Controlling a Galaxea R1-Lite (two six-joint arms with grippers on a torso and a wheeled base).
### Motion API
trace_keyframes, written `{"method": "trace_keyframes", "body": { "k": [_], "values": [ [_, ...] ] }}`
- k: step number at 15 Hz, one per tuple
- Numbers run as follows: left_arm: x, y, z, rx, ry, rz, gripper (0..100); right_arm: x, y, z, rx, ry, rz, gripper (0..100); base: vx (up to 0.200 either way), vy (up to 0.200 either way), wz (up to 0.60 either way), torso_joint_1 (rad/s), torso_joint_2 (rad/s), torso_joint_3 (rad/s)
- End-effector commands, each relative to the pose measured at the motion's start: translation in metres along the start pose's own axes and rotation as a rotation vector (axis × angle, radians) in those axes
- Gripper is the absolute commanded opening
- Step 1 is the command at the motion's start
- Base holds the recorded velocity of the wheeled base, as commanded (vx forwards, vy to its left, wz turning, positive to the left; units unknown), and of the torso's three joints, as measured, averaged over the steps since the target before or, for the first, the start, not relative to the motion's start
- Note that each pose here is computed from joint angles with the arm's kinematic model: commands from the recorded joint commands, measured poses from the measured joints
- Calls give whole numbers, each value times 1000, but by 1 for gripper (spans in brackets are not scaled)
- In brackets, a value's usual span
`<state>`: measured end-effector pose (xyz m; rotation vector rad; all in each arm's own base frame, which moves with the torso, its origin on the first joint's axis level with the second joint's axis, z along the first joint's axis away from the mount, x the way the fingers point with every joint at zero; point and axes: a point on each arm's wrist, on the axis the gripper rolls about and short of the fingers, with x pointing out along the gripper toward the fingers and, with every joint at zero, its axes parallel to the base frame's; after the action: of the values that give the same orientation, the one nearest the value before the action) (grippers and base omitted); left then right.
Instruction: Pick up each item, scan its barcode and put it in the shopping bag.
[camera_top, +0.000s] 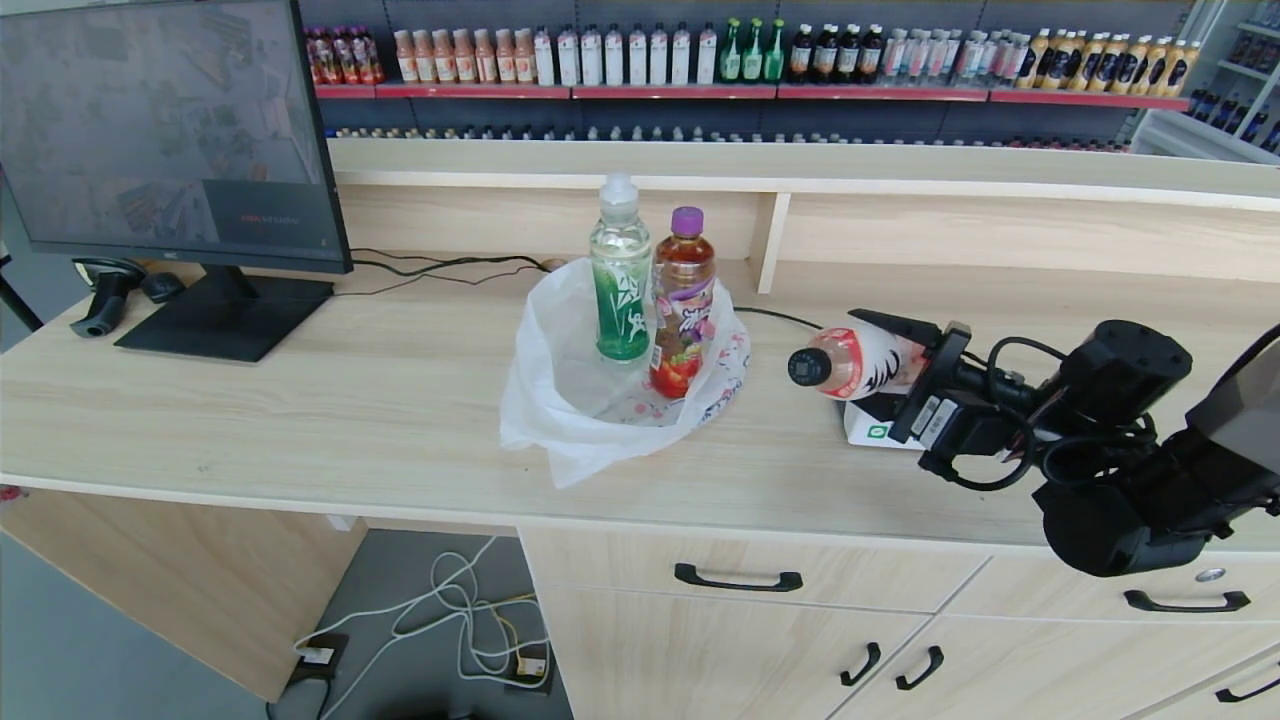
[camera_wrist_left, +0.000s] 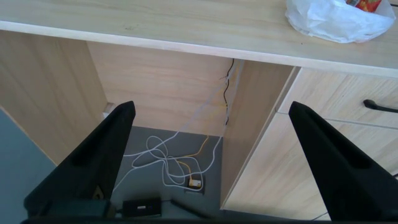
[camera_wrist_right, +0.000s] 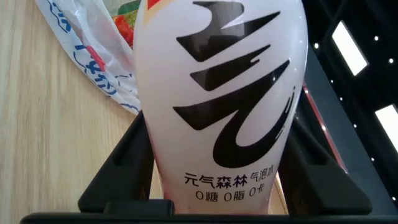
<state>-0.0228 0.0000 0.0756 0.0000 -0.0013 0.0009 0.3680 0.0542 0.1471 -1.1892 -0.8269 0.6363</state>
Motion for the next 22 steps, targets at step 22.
{"method": "trace_keyframes", "body": {
  "k": [22],
  "values": [
    [0, 0, 0, 0, 0, 1, 100, 3, -83, 19, 280, -96, -157, 0, 0, 0, 0, 0, 0, 0]
  ]
}}
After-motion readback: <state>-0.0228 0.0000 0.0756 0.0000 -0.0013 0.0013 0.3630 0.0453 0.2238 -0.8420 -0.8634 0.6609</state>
